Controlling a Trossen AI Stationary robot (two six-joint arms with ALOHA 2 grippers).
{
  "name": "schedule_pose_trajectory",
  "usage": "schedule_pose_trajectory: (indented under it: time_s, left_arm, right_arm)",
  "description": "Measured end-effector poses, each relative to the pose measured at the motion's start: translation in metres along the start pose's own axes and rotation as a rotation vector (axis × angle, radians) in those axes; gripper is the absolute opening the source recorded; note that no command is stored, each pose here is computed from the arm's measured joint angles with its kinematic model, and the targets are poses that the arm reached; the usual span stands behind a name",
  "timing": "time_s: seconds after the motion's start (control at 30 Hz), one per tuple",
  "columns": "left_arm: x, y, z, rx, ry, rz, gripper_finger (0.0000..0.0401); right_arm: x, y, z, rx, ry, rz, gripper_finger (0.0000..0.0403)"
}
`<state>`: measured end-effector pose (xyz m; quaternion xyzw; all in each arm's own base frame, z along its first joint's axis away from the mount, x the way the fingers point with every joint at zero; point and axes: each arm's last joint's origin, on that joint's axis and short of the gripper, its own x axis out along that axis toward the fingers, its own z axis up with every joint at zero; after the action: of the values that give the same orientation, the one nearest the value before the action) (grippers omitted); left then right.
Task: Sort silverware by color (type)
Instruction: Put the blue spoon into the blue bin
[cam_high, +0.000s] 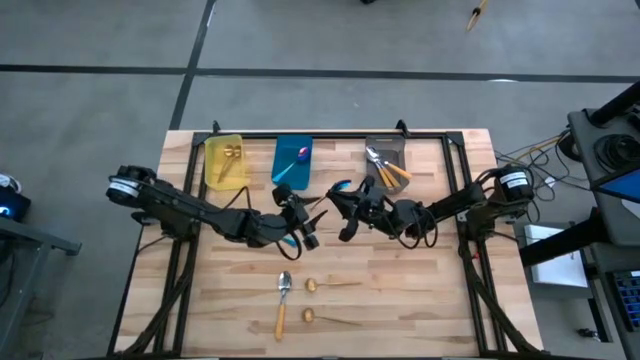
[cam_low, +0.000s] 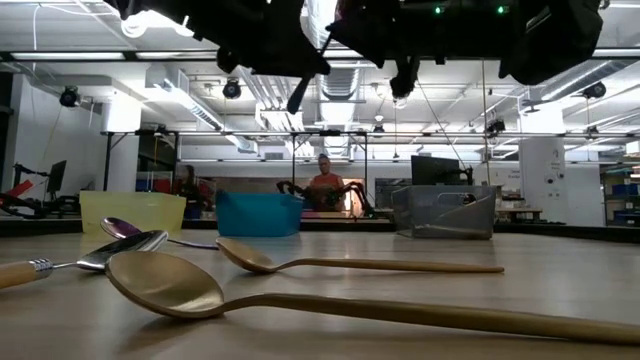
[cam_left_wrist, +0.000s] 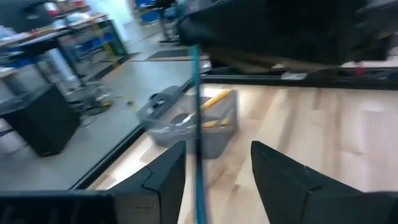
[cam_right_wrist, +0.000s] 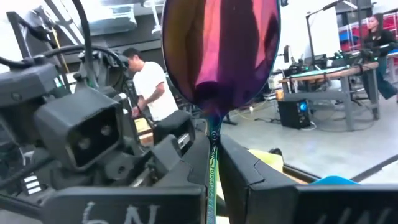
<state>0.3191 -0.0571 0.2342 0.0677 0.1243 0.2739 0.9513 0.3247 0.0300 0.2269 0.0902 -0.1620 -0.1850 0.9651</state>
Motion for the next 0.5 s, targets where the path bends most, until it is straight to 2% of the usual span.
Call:
schedule_pose_trajectory:
  time_s: [0.13, 0.3, 0.5]
  left_arm:
    - [-0.0003, 0.003, 0.0, 0.003, 0.002, 0.094, 0.0111]
    - [-0.001, 0.0038, 0.0007, 0.031, 0.003, 0.097, 0.0017]
    - [-0.0009, 0.0037, 0.0008, 0.03, 0.005, 0.076, 0.0004]
  right_arm:
    - [0.0028, 0.0017, 0.0008, -0.009, 0.01, 0.002, 0.0011]
    - [0.0037, 0.0023, 0.0007, -0.006, 0.01, 0.002, 0.0012]
    - [0.0037, 0.0022, 0.0, -0.005, 0.012, 0.001, 0.0012]
